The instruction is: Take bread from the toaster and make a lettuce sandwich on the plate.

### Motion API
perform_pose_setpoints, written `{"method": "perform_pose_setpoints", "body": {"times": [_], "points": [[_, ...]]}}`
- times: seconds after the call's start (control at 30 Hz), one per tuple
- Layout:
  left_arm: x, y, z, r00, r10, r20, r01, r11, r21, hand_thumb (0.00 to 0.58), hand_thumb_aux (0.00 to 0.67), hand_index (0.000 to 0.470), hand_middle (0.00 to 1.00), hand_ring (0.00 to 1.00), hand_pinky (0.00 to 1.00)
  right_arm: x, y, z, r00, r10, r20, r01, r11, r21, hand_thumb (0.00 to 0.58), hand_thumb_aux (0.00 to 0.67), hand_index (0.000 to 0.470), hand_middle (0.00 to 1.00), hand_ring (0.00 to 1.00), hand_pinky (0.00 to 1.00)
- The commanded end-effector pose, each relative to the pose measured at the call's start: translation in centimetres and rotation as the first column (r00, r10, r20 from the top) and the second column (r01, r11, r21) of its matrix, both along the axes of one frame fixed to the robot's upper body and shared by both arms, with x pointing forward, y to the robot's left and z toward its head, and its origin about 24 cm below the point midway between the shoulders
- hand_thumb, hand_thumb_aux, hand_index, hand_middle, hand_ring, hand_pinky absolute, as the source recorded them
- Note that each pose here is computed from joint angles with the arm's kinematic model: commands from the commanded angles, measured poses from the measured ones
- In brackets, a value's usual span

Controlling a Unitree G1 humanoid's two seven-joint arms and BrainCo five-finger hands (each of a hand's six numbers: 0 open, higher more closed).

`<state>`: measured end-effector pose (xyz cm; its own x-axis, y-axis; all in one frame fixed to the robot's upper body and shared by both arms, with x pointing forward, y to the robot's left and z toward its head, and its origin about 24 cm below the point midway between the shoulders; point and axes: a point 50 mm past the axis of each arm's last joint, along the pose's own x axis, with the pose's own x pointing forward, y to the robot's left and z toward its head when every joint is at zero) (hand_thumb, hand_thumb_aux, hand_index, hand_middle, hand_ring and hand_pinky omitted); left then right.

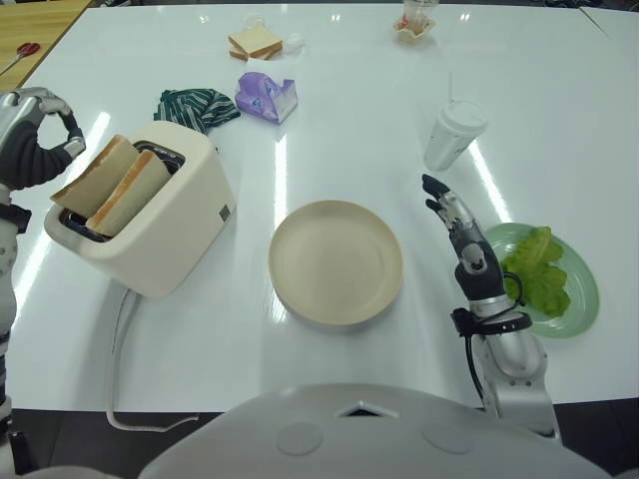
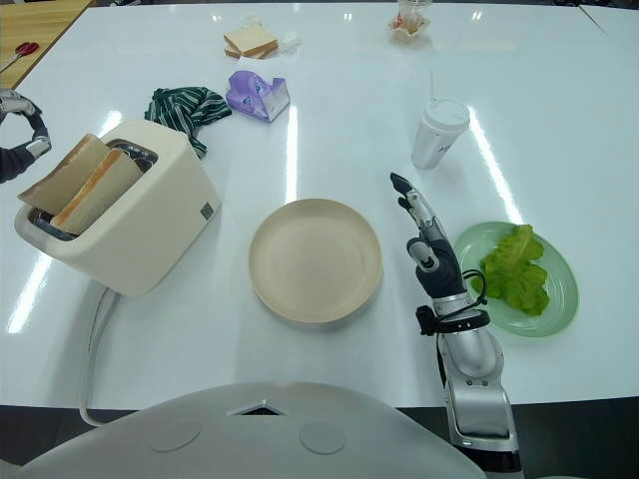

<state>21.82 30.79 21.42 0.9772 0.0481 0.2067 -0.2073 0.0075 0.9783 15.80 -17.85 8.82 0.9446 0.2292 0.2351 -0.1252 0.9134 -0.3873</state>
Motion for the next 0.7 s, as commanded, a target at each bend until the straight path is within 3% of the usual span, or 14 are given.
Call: {"method": "perform_pose_setpoints", "body": {"times": [0.03, 0.07, 0.1, 0.2, 0.23, 0.27, 0.3, 0.7], "points": [[-0.09, 0.24, -0.66, 1.000, 0.025, -0.018, -0.025, 0.999, 0.030, 0.580, 0.670, 0.470, 1.00, 1.00, 1.00, 0.17, -0.89, 0.04, 1.000, -0.027, 0.009, 0.027, 0.998, -0.057, 0.000, 0.000, 0.000, 0.00, 0.00, 0.00], [-0.15, 0.37, -0.78, 0.999, 0.039, -0.026, -0.037, 0.998, 0.059, 0.580, 0.670, 0.470, 0.44, 0.44, 0.44, 0.20, -0.97, 0.05, 1.000, -0.029, 0.009, 0.029, 0.998, -0.055, 0.000, 0.000, 0.000, 0.00, 0.00, 0.00], [-0.23, 0.50, -0.83, 0.998, 0.050, -0.030, -0.048, 0.995, 0.089, 0.580, 0.670, 0.470, 0.00, 0.00, 0.00, 0.22, -1.01, 0.05, 1.000, -0.030, 0.009, 0.030, 0.998, -0.052, 0.000, 0.000, 0.000, 0.00, 0.00, 0.00], [-0.51, 0.92, -0.56, 0.997, 0.076, -0.017, -0.073, 0.985, 0.157, 0.580, 0.659, 0.463, 0.00, 0.00, 0.00, 0.27, -0.99, 0.03, 1.000, -0.028, 0.009, 0.028, 0.998, -0.051, 0.000, 0.000, 0.000, 0.00, 0.00, 0.00], [-0.46, 1.00, -0.39, 0.997, 0.080, -0.008, -0.077, 0.980, 0.181, 0.546, 0.507, 0.356, 0.00, 0.00, 0.00, 0.18, -0.98, 0.02, 1.000, -0.030, 0.008, 0.031, 0.998, -0.051, 0.000, 0.000, 0.000, 0.00, 0.00, 0.00], [-0.42, 1.05, -0.28, 0.997, 0.082, -0.001, -0.080, 0.977, 0.197, 0.468, 0.376, 0.264, 0.00, 0.00, 0.00, 0.11, -0.97, 0.01, 0.999, -0.032, 0.008, 0.033, 0.998, -0.052, 0.000, 0.000, 0.000, 0.00, 0.00, 0.00], [-0.41, 1.08, -0.20, 0.996, 0.084, 0.002, -0.082, 0.973, 0.214, 0.000, 0.000, 0.000, 0.00, 0.00, 0.00, 0.07, -0.97, 0.00, 0.999, -0.033, 0.007, 0.034, 0.998, -0.052, 0.000, 0.000, 0.000, 0.00, 0.00, 0.00], [-0.17, 1.15, -1.03, 0.993, 0.093, -0.066, -0.071, 0.957, 0.282, 0.000, 0.000, 0.000, 0.00, 0.00, 0.00, -0.13, -0.81, -0.05, 0.999, -0.035, 0.003, 0.035, 0.998, -0.048, 0.000, 0.000, 0.000, 0.00, 0.00, 0.00]]}}
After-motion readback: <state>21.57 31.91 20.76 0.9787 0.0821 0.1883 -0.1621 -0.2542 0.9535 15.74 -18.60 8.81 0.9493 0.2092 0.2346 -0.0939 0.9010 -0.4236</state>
